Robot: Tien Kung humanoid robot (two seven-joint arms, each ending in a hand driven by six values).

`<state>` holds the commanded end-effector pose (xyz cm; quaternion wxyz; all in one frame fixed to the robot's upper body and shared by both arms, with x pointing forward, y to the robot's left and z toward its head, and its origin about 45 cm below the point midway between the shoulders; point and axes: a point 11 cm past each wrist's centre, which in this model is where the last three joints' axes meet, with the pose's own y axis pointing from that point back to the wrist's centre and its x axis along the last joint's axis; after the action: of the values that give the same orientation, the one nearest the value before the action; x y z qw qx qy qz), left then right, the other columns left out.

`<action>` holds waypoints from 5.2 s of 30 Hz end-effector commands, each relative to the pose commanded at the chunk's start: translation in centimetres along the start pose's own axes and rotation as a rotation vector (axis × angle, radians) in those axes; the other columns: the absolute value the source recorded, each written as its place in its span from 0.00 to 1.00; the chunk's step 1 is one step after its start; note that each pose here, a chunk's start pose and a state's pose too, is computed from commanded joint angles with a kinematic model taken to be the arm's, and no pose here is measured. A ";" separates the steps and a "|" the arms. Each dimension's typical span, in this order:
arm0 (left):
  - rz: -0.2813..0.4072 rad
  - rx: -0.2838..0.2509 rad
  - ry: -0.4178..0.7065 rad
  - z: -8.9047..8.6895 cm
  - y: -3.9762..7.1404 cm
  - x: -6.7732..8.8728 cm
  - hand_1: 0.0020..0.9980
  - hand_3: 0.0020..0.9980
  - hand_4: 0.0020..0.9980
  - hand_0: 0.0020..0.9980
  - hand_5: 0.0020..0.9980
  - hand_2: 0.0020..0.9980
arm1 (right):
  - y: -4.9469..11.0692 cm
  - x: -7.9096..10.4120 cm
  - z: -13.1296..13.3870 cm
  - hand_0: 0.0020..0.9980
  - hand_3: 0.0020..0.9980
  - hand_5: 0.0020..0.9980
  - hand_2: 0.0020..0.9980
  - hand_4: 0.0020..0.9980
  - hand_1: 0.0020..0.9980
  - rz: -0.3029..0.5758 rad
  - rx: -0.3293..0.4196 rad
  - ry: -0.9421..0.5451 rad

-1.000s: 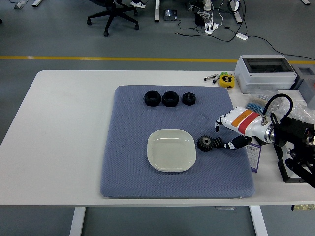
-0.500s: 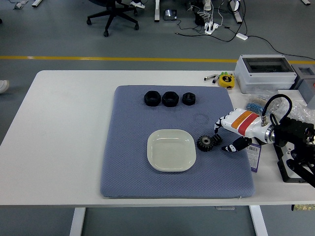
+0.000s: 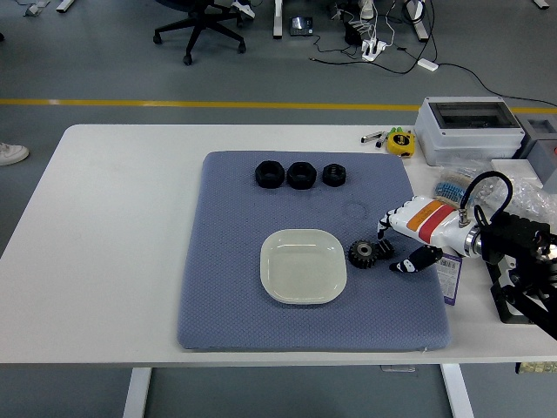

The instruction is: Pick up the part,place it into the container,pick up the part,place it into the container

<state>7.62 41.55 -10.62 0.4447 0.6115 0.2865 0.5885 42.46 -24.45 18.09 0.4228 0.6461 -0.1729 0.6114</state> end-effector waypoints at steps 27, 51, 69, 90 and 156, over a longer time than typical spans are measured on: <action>-0.001 -0.004 -0.002 0.3 0.0 0.0 0.65 0.55 0.62 0.68 0.58 0.65 | -0.3 -0.4 -0.2 0.12 0.46 0.45 0.42 0.74 0.26 0.027 0.011 -0.010; 0.000 -0.004 -0.005 0.3 0.0 0.1 0.65 0.55 0.62 0.68 0.58 0.65 | 0.0 0.7 0.1 0.08 0.43 0.44 0.37 0.76 0.20 0.084 0.005 -0.053; 0.002 -0.003 -0.007 0.2 0.0 0.2 0.65 0.55 0.62 0.69 0.58 0.65 | -0.5 4.7 -3.2 0.08 0.43 0.43 0.37 0.78 0.19 0.205 0.095 -0.081; 0.004 0.007 -0.015 -0.2 -0.1 0.4 0.65 0.55 0.62 0.69 0.58 0.65 | -1.6 4.5 -6.5 0.24 0.81 0.53 0.68 1.00 0.34 0.193 0.176 -0.168; 0.001 -0.001 -0.013 0.1 0.0 0.3 0.65 0.55 0.62 0.68 0.59 0.65 | -1.6 -0.9 -1.4 0.07 0.48 0.50 0.27 0.73 0.12 0.075 0.013 -0.161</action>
<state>7.75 41.77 -10.52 0.4466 0.6153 0.2828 0.5848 42.57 -22.69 16.51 0.3802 0.6890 -0.2265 0.5739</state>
